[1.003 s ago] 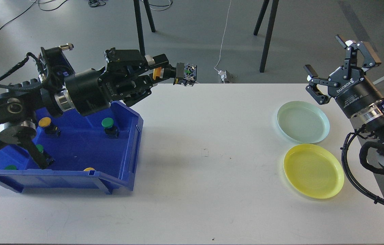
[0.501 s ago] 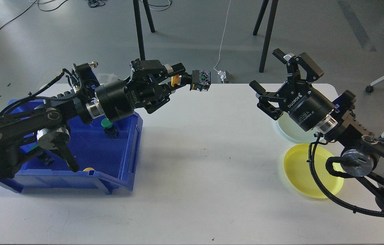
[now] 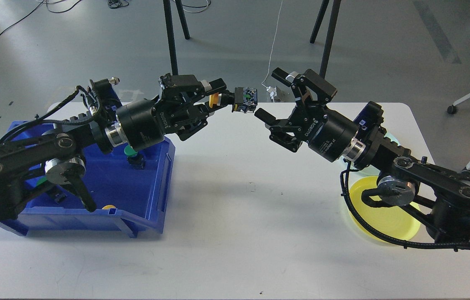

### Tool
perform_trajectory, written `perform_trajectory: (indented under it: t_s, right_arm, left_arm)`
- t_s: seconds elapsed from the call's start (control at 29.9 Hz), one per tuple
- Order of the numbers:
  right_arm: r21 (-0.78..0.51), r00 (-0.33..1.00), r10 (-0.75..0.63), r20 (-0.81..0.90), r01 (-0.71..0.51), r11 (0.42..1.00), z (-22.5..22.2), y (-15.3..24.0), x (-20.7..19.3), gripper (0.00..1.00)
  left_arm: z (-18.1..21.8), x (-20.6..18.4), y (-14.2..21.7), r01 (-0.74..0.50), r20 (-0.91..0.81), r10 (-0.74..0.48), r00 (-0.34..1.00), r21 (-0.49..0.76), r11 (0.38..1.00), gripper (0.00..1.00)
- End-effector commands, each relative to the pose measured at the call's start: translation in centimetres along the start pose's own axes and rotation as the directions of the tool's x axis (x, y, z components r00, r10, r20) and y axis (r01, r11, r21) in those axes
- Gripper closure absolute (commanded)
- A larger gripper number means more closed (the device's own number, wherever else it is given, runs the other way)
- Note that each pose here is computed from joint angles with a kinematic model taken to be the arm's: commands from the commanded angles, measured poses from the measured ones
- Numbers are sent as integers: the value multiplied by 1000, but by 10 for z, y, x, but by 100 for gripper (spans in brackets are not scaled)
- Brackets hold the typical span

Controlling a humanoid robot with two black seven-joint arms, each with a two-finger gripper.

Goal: Pass button and place on color plate
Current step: 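Reach the right gripper to the left gripper and grasp the yellow button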

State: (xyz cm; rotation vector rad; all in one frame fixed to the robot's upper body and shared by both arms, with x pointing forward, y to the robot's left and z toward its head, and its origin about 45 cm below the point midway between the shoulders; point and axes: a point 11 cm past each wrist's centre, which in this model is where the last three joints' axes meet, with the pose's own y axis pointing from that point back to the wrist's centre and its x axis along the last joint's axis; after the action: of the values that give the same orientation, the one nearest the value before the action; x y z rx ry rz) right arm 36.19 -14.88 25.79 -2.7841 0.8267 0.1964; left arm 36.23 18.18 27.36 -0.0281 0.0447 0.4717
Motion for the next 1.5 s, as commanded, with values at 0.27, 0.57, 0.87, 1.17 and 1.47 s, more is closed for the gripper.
perform_trajectory:
  t_s: [0.27,0.57,0.87,1.17,1.47]
  right_arm:
    - [-25,999,-47,-14,47,999,2,-12,-8,1]
    - [-20,999,-38,-1,38,999,4,-15,-8,2]
    - [-14,999,-53,2,53,999,4,-20,-12,6]
    - [-31,998,-63,-11,62,998,7,-20,-14,38]
    - [-52,994,-75,-77,71,996,10,-20,-15,88]
  left_arm:
    - [0,0,0,3,-2,-3,1000,0,1000,90]
    - [0,0,0,2,-4,-2,1000,0,1000,90]
    - [-1,0,1,2,-5,-2,1000,1,1000,90]
    - [-1,0,1,2,-5,-2,1000,1,1000,90]
    - [-1,0,1,2,-7,-2,1000,0,1000,90]
